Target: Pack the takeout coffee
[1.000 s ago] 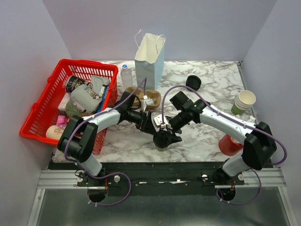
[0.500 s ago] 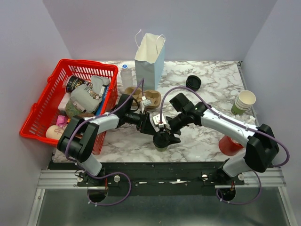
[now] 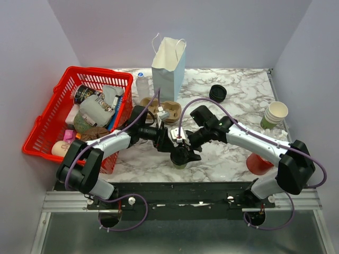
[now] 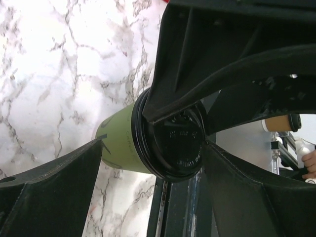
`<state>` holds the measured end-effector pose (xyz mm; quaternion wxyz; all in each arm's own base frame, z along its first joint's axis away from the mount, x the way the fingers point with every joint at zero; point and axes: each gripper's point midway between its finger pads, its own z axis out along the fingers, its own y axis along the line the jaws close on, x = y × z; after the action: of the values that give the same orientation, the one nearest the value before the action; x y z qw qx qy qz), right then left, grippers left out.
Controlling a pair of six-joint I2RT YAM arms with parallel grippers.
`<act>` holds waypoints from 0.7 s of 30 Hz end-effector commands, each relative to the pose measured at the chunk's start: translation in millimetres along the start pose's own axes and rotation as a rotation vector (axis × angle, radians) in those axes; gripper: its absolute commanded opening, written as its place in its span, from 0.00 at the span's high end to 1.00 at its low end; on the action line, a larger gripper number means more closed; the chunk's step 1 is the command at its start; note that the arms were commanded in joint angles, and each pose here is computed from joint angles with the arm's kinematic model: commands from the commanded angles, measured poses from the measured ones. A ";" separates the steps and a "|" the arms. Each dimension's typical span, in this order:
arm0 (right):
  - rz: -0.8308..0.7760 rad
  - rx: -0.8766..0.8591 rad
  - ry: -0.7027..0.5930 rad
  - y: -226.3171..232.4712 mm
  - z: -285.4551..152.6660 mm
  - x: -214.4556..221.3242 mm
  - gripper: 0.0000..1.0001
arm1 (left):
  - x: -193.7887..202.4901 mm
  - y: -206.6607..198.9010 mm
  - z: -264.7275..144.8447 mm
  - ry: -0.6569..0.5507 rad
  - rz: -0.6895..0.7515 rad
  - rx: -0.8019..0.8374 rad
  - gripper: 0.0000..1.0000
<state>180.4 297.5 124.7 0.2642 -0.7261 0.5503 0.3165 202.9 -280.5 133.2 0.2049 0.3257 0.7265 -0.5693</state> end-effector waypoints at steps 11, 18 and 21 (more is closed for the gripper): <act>0.080 0.044 0.272 -3.8 13.1 76.0 0.21 | 53.9 11.0 8.9 0.169 -0.011 -0.033 0.10; 0.099 0.089 0.305 -10.5 12.8 84.1 0.23 | 70.7 18.6 18.2 0.124 -0.061 -0.092 0.12; 0.088 0.111 0.316 -14.2 12.6 85.4 0.23 | 78.5 20.8 17.7 0.080 -0.004 -0.067 0.12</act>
<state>182.1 299.1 120.7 0.2605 -0.7186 0.5641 0.3124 175.5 -285.8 104.3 0.1781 0.3441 0.7329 -0.5592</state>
